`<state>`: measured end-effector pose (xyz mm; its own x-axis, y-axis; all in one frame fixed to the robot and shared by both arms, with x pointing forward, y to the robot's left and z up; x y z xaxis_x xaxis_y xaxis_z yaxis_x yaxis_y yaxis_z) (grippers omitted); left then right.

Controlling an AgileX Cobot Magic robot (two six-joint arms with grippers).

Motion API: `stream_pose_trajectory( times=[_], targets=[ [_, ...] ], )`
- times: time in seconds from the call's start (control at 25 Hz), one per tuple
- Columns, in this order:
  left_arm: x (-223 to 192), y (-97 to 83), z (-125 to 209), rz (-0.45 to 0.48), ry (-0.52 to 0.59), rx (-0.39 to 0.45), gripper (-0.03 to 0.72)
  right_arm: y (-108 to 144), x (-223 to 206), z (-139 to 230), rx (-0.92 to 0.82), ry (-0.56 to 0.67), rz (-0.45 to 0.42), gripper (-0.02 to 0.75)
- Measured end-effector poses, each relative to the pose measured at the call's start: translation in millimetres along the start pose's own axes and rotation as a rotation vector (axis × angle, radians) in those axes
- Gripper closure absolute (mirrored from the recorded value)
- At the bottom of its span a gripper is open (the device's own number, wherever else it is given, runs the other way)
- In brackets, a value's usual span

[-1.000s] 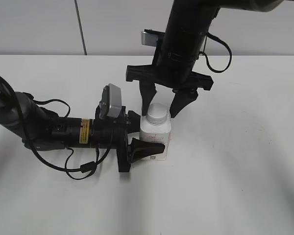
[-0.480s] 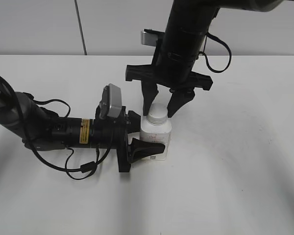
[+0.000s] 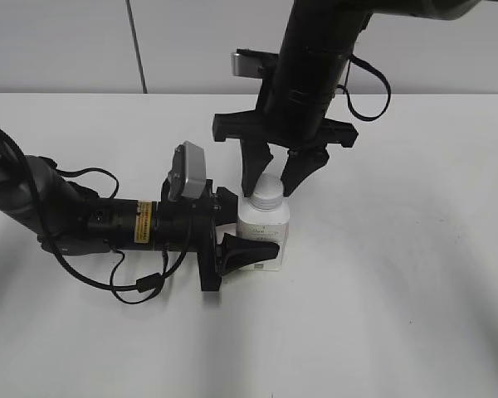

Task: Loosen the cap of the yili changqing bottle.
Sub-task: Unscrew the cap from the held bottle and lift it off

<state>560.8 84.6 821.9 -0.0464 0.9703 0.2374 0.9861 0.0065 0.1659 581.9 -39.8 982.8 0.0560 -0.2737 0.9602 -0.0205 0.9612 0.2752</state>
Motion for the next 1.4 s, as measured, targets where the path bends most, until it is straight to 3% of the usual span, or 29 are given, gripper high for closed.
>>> stream_pose_trajectory(
  times=[0.84, 1.08, 1.4],
  targets=[
    [0.0, -0.5, 0.2, 0.005, 0.002, -0.003, 0.256, -1.1, 1.1, -0.6, 1.487, 0.008, 0.016, 0.349],
    [0.3, -2.1, 0.5, 0.024, 0.005, -0.011, 0.256, -1.6, 1.4, 0.4, 1.779, 0.021, 0.015, 0.349],
    [0.5, -2.6, 0.6, 0.029, 0.005, -0.013, 0.256, -1.5, 1.8, 0.6, 1.909, 0.022, 0.013, 0.351]
  ],
)
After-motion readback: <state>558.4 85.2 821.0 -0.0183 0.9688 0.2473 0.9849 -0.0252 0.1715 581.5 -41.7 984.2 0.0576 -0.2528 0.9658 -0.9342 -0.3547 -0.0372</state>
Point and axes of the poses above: a point on each arm's last joint axis where the gripper is mounted, x pointing back along that axis away from the gripper, y along the wrist's bending axis when the last joint is at zero, z = x × y, the point moved 1 cm from there along -x, pointing out along that axis toward the gripper, and after that the axes turned 12 degrees about -x, right-handed, at the moved point
